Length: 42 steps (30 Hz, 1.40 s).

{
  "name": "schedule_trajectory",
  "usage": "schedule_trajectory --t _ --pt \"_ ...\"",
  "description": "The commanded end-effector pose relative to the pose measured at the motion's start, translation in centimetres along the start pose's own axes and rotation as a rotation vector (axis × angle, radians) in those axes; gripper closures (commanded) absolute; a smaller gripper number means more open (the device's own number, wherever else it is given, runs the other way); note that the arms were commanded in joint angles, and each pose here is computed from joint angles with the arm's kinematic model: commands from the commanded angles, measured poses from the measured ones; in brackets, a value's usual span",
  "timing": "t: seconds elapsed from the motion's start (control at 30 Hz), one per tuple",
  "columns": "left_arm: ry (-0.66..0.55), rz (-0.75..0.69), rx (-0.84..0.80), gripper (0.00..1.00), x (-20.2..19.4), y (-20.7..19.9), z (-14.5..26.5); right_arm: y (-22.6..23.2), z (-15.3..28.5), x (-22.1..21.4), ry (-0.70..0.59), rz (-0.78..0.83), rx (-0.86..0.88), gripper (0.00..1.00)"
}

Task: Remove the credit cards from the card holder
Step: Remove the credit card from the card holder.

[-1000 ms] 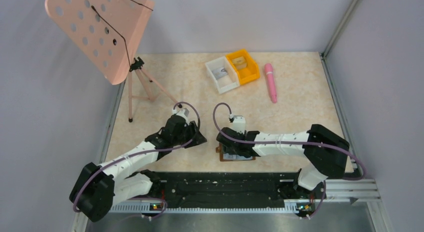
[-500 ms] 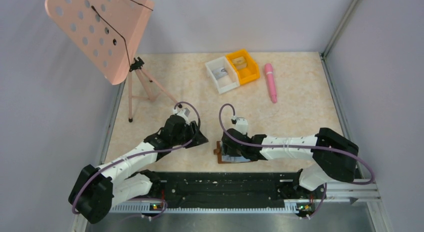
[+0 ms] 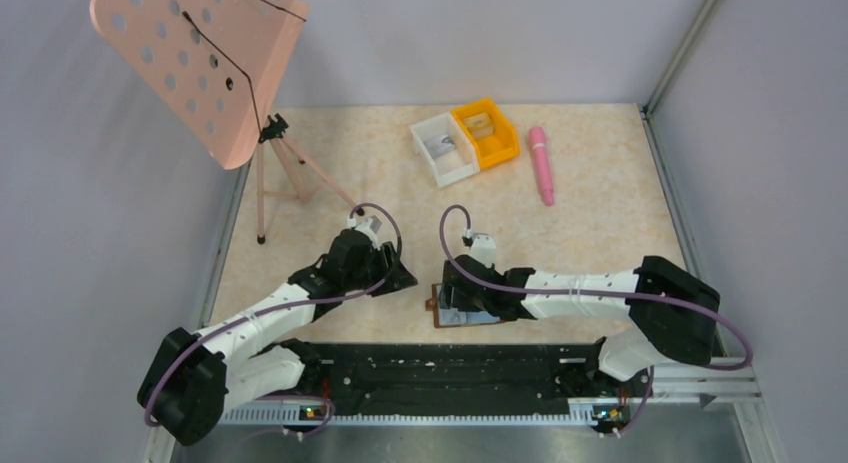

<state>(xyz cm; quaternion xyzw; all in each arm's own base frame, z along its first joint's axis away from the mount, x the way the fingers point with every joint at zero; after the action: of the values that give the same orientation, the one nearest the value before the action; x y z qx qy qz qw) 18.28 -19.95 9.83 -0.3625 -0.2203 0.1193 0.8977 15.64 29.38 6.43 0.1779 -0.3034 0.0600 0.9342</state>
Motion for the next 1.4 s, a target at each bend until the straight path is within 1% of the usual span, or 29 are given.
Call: schedule_trajectory --t 0.0,0.17,0.3,0.4,0.6,0.77,0.93,1.03,1.3,1.37 --pt "-0.059 -0.014 -0.003 0.50 1.4 -0.8 0.2 0.3 0.3 1.3 -0.022 0.003 -0.044 0.37" --pt "-0.080 -0.013 0.003 0.50 1.8 -0.9 0.8 0.1 -0.1 0.6 0.009 0.066 -0.133 0.36" --pt "-0.122 -0.021 0.019 0.50 2.1 -0.6 1.5 0.2 -0.5 0.0 0.035 0.114 -0.205 0.34" --pt "-0.156 -0.024 0.031 0.50 2.4 -0.2 2.0 0.7 -0.8 -0.5 0.045 0.137 -0.228 0.34" --pt "-0.170 -0.029 0.036 0.49 2.3 0.3 2.5 0.8 -1.3 -1.4 0.070 0.162 -0.272 0.35" --pt "-0.164 -0.030 0.031 0.48 2.0 0.5 2.5 1.2 -1.1 -1.1 0.057 0.160 -0.264 0.41" --pt "-0.154 -0.034 0.013 0.47 1.8 0.3 2.6 1.7 -0.5 -0.4 0.042 0.145 -0.238 0.41" --pt "-0.154 -0.037 0.007 0.47 1.9 0.1 2.6 2.0 0.0 0.0 0.028 0.139 -0.215 0.44" --pt "-0.108 -0.041 -0.018 0.46 1.5 -0.4 2.3 2.5 0.2 0.3 -0.014 0.115 -0.125 0.43" --pt "-0.092 -0.041 -0.015 0.46 1.3 -0.4 2.2 2.1 0.3 0.3 -0.016 0.109 -0.128 0.49"
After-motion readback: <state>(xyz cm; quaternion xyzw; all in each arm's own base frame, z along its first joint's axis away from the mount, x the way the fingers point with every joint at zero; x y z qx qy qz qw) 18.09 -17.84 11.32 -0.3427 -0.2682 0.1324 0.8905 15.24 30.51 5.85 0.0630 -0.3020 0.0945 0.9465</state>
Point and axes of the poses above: each gripper's point midway between its finger pads, its own z axis back along the fingers, its own y axis along the line the jaws close on, x = y × z, the point moved 3 cm from there along z, back along the fingers, and after that the axes turned 8 degrees about z, right-handed, at the moved point
